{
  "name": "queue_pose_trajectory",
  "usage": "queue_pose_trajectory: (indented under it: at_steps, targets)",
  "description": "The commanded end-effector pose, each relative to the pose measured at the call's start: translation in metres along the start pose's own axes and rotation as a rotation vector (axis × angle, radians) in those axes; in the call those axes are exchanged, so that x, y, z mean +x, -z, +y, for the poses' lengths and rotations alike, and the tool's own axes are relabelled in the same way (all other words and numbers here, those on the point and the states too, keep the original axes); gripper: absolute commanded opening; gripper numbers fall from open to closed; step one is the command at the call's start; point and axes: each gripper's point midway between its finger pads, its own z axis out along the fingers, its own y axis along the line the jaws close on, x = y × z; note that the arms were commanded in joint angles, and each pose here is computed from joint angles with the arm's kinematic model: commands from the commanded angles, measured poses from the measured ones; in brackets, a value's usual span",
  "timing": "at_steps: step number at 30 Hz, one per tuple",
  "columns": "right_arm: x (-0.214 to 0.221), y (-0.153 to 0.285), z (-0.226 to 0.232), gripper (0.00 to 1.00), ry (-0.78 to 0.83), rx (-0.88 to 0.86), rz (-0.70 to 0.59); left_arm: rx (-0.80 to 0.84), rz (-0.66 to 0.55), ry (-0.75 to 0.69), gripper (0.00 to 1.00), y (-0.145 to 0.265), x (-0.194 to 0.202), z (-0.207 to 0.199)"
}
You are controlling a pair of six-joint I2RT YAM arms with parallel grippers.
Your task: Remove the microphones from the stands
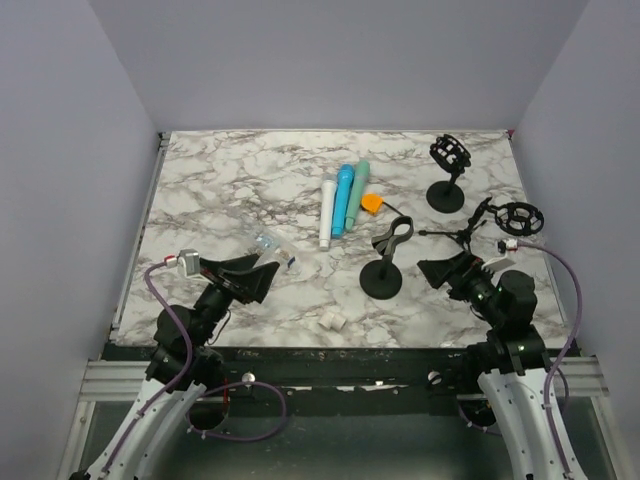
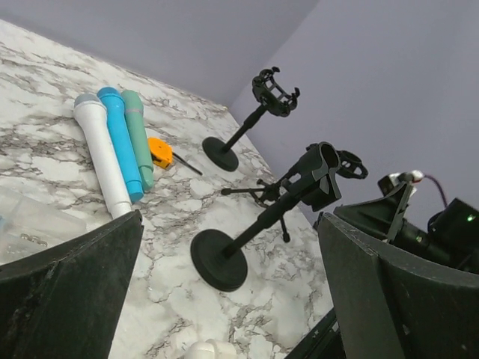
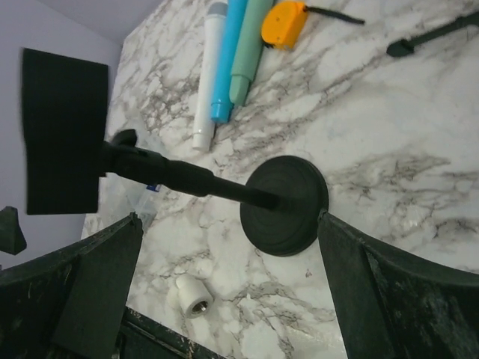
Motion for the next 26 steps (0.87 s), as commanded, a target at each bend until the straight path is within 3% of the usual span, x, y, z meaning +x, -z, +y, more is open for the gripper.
queue_pose_trajectory:
  at_steps: [1, 10, 26]
  targets:
    - [0.021, -0.003, -0.015, 1.0, -0.141, 0.004, -0.015, 0.107, -0.141, 0.128, 0.99, 0.008, -0.006, -0.005]
    - [0.036, -0.007, -0.035, 1.0, -0.207, 0.013, -0.061, 0.091, -0.113, 0.227, 0.99, 0.012, 0.027, 0.021]
    - [0.043, -0.01, -0.048, 1.0, -0.254, 0.06, -0.062, 0.087, -0.08, 0.243, 0.99, 0.012, 0.037, 0.024]
